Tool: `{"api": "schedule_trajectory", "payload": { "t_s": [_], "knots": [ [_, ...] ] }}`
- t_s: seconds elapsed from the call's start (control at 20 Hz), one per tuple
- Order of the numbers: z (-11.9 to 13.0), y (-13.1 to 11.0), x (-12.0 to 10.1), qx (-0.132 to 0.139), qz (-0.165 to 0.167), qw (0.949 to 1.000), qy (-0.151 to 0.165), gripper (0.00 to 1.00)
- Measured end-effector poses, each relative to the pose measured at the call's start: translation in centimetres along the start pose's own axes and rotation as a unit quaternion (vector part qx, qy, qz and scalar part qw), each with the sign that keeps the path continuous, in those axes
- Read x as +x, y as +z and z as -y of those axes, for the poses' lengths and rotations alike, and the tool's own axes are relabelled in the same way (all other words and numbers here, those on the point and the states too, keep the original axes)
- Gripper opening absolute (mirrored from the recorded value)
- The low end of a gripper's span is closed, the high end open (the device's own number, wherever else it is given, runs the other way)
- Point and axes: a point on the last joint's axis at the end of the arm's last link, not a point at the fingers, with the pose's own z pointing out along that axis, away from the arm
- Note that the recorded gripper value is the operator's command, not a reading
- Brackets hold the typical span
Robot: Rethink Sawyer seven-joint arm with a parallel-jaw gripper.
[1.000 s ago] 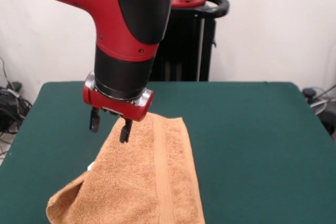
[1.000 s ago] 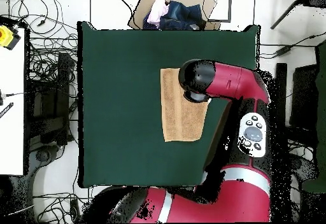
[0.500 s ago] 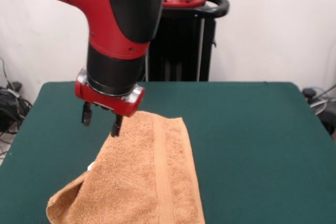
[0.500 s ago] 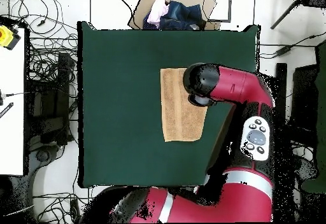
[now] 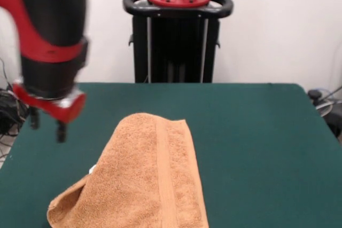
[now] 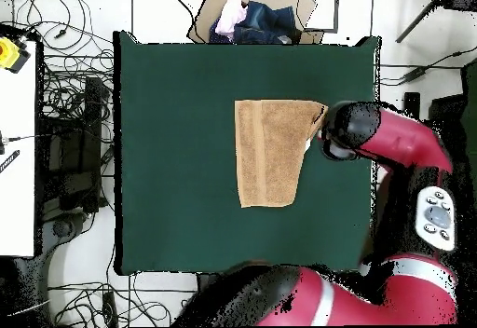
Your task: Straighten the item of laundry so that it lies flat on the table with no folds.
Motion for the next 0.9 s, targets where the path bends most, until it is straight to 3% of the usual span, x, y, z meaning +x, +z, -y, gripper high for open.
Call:
{"api": "schedule_trajectory", "payload": {
  "t_s": [0.15,0.3,0.7,0.9],
  "knots": [
    [3.9,2.7,-1.2,0.005,0.005,0.9997,0.021,1.0],
    [4.9,4.4,-1.6,0.012,0.006,0.9997,0.02,1.0],
    [3.1,7.7,-1.4,0.036,0.0,0.9992,-0.02,1.0],
    [2.3,8.2,-1.0,0.043,-0.002,0.9985,-0.035,1.0]
  ]
}}
